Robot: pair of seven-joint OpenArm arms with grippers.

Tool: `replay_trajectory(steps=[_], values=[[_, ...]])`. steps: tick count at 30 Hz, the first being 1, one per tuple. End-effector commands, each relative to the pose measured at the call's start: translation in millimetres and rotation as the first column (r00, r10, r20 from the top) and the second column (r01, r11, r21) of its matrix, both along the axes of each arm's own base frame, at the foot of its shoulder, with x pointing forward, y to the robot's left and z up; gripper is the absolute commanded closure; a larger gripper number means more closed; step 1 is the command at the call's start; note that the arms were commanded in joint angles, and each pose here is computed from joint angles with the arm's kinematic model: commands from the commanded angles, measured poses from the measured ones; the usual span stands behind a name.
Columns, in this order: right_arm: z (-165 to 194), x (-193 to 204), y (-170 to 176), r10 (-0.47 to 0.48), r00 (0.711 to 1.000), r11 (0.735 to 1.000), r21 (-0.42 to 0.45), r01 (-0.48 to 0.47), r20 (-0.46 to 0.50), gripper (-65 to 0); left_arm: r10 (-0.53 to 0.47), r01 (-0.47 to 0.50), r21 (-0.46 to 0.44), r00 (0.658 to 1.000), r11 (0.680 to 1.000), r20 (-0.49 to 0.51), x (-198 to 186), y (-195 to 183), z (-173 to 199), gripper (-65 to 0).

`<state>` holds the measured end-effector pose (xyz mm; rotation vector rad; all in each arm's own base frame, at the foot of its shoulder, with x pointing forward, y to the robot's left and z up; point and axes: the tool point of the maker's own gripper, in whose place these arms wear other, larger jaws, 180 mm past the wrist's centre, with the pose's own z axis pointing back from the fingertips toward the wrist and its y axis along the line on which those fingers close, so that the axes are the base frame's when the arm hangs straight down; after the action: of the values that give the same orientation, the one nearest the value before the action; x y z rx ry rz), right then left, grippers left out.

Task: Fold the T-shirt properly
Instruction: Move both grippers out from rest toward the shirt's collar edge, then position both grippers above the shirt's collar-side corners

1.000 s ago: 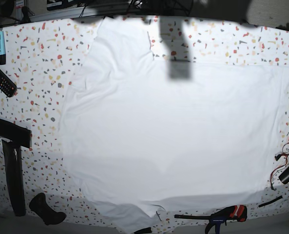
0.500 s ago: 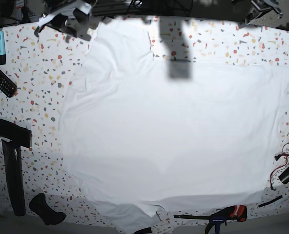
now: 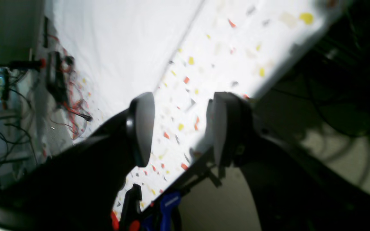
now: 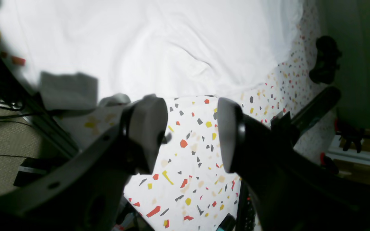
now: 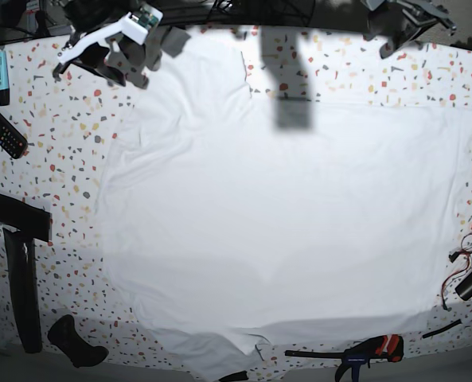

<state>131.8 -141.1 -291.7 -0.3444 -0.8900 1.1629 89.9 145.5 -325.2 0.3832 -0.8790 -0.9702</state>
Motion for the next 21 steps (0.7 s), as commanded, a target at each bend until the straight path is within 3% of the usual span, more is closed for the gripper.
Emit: replay_trajectory(steps=[1,9,13,17,21], values=[[8.2,2.8,2.6,0.028,0.999,1.000,0.001,-0.029,0.028,-29.7,-0.011,0.011,-0.011,1.000,1.000,0.027,2.1,-3.1,7.9,-28.1],[7.7,3.7,-3.6,0.079,0.997,0.996,-0.051,-0.078,0.019,-29.7,-0.051,0.055,-0.030,0.990,0.998,0.132,28.3,-10.5,20.9,-28.1],[2.7,4.2,-22.4,0.056,0.998,0.988,-0.141,-0.058,-0.014,-29.7,-0.046,0.052,-0.021,0.972,0.998,0.230,59.1,-9.2,34.0,-28.1],[-3.5,0.9,-48.0,-0.037,0.998,0.970,-0.242,0.023,-0.055,-29.7,0.015,-0.017,0.005,0.959,1.000,0.283,87.4,4.0,42.5,-28.1],[-4.1,-0.9,-45.1,-0.032,0.998,0.973,-0.229,0.018,-0.058,-29.7,0.140,-0.134,-0.041,0.959,0.990,0.247,105.3,21.2,38.9,-28.1]])
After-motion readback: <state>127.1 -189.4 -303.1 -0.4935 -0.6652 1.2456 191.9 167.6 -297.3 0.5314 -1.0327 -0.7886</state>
